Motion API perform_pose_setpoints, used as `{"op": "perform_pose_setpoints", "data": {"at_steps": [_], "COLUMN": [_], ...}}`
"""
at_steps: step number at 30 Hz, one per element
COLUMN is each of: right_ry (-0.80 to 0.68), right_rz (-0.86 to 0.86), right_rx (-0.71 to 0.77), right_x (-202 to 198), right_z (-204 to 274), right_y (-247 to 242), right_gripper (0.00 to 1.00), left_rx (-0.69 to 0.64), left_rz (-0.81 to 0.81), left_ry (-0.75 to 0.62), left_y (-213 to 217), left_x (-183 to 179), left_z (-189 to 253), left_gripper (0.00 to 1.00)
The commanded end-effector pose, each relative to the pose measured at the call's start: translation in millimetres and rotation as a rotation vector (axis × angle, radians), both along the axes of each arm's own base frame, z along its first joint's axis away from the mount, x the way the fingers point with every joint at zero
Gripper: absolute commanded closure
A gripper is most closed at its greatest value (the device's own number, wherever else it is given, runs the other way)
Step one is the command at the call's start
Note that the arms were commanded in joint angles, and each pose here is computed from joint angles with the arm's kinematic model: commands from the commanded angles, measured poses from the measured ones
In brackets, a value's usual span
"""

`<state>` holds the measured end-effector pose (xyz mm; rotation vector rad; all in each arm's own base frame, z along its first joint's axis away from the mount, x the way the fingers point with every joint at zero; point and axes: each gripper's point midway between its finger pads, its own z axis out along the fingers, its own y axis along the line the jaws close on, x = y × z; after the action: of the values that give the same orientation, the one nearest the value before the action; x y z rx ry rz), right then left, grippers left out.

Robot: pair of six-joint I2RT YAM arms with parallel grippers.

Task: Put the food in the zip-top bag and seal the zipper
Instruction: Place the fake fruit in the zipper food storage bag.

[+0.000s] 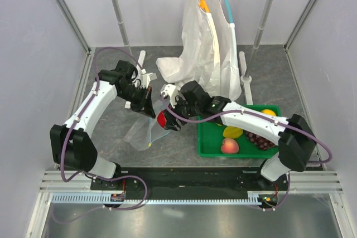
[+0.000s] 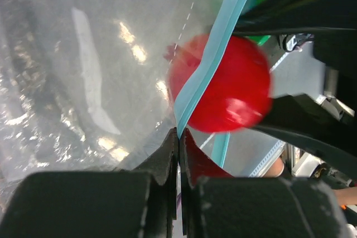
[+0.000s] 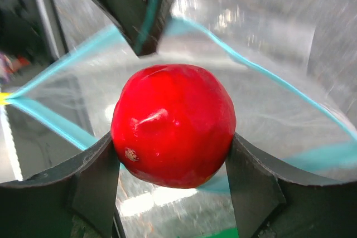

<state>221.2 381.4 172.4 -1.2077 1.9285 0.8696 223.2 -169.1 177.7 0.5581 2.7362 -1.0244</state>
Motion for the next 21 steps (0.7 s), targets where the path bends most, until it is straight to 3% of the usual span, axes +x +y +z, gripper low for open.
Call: {"op": "perform_pose_setpoints", "data": {"at_steps": [1,2,6,12,16,21], "right_ry": [-0.006,-0.012,-0.082,-0.215,-0.324,-0.292], "right_rz": [0.039,0.033,0.050,0.154,0.250,0.312], "right_rx": [-0.153,-0.201,-0.261,-0.352,-0.404,-0.256], "right_x": [3,7,13,10,8,-20], "right_z": [-28,-33,-30,-17,-6,43], "right_y": [-3,-8,-18,-47,-63,-56], "right_gripper": [0.47,0.30,0.12,0.04,0.02,0.02], "left_rx": [-0.082,-0.084,-0.103,-0.201,-0.194,-0.192], "left_rz": [0.009,0.014,0.032,0.047,0.084,0.101], "left_ry": [-0.018,-0.021,-0.017,-0.023,-0.036,0.010], "left_y": [-10,-9,-7,-10,-9,-9], "left_x": [-2,0,2,2,1,-6], "left_z": [23,23,27,46,50,34], "left_gripper": [0.98,0.98,0.98,0.98,0.98,0.98]}}
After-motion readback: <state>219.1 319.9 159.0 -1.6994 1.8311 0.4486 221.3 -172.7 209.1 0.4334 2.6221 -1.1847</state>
